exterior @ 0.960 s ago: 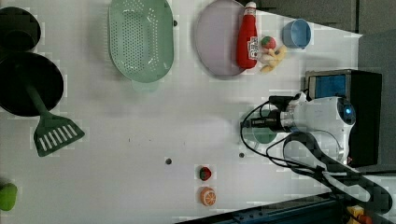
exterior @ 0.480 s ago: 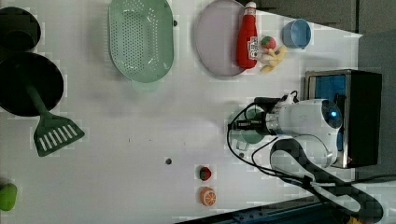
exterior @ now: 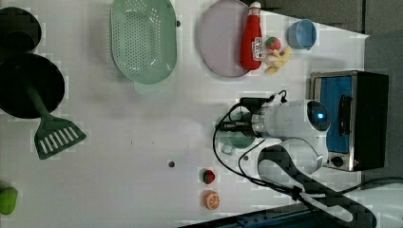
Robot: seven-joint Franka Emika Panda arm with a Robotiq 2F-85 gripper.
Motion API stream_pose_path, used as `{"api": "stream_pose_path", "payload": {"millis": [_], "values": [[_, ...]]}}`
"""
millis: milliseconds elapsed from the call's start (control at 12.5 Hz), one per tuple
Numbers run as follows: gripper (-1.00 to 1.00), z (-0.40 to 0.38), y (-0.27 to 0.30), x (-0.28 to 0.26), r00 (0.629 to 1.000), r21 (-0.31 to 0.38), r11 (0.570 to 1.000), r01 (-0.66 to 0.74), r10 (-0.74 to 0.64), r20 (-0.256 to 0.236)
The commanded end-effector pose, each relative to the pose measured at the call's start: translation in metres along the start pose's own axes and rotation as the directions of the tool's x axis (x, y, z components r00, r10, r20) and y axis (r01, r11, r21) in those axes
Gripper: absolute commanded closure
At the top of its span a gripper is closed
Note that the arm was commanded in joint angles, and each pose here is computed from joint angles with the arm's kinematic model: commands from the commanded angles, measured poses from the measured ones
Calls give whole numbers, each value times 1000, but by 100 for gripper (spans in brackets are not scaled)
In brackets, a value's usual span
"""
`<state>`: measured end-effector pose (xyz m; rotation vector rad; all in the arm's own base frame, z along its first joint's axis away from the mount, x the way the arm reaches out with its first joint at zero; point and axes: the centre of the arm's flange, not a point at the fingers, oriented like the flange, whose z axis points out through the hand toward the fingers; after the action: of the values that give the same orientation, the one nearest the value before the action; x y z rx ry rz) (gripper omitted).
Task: Drag mug right to left.
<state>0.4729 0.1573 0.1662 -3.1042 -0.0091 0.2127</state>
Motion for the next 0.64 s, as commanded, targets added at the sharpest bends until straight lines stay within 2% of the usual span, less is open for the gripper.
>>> {"api": "stream_pose_path", "payload": {"millis": [80, 640], "values": [[65, -8, -46, 4, 999, 14, 1000, -22, 22, -25], [65, -8, -125, 4, 999, 23, 1000, -21, 22, -42]]}}
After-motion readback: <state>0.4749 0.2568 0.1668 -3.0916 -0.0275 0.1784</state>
